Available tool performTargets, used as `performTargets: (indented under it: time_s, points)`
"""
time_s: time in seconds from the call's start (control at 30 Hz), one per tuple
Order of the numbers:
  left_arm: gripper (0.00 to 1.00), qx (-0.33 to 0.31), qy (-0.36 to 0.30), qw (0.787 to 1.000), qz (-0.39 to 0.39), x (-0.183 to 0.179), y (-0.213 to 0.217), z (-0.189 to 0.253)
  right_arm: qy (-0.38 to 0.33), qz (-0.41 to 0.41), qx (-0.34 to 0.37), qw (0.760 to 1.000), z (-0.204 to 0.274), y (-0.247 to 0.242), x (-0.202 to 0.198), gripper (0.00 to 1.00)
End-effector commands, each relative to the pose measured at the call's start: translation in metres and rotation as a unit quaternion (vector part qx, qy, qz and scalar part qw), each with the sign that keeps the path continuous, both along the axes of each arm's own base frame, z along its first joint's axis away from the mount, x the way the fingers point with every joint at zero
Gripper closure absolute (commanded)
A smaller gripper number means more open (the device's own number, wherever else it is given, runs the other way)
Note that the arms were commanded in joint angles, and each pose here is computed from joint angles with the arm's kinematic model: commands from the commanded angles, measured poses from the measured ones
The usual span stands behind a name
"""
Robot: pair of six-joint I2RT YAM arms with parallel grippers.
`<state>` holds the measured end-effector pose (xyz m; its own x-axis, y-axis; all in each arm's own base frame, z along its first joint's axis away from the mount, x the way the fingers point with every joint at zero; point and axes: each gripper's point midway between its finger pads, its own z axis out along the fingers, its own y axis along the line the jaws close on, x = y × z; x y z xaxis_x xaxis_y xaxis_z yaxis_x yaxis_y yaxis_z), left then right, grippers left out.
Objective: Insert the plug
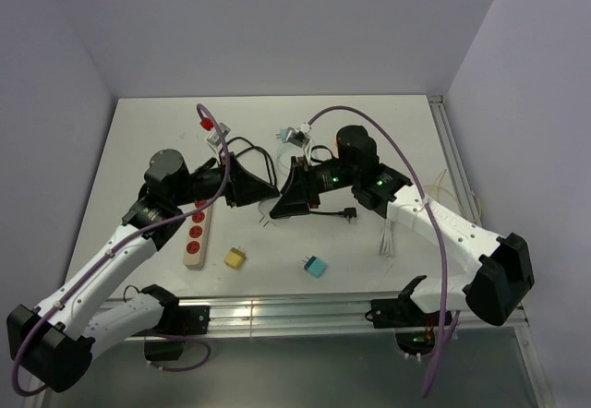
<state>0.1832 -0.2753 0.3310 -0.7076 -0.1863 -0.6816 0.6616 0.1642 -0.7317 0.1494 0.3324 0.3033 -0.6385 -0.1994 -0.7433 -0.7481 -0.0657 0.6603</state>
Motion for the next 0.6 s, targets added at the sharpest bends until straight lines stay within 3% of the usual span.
performTargets:
  time_s: [0.0, 0.3, 0.4, 0.43, 0.47, 0.5, 0.57]
  points:
    - [0.99, -0.014, -0.028, 1.0, 0.003, 0.001, 0.0, 0.02, -0.034, 0.03, 0.025, 0.999, 0.023, 0.006, -0.01, 0.58]
    - [1.0, -0.013, -0.028, 0.999, 0.007, 0.003, 0.001, 0.019, -0.032, 0.041, 0.021, 0.998, 0.02, 0.015, -0.015, 0.67]
    - [1.0, -0.011, -0.031, 0.999, 0.006, 0.002, 0.001, 0.019, -0.029, 0.044, 0.016, 0.999, 0.016, 0.016, -0.017, 0.87]
    - [1.0, -0.007, -0.029, 1.0, 0.009, 0.003, 0.001, 0.017, -0.029, 0.047, 0.016, 0.998, 0.016, 0.016, -0.018, 0.98]
    - [1.0, -0.004, -0.03, 0.999, 0.011, 0.004, 0.001, 0.016, -0.027, 0.049, 0.016, 0.998, 0.016, 0.016, -0.019, 1.0]
    - [0.94, -0.001, -0.03, 0.999, 0.016, 0.005, 0.002, 0.016, -0.028, 0.048, 0.017, 0.998, 0.016, 0.016, -0.019, 1.0]
    - [0.67, 0.025, -0.006, 0.997, 0.073, 0.023, 0.008, 0.006, -0.033, 0.033, 0.011, 0.999, 0.012, 0.016, -0.015, 1.0]
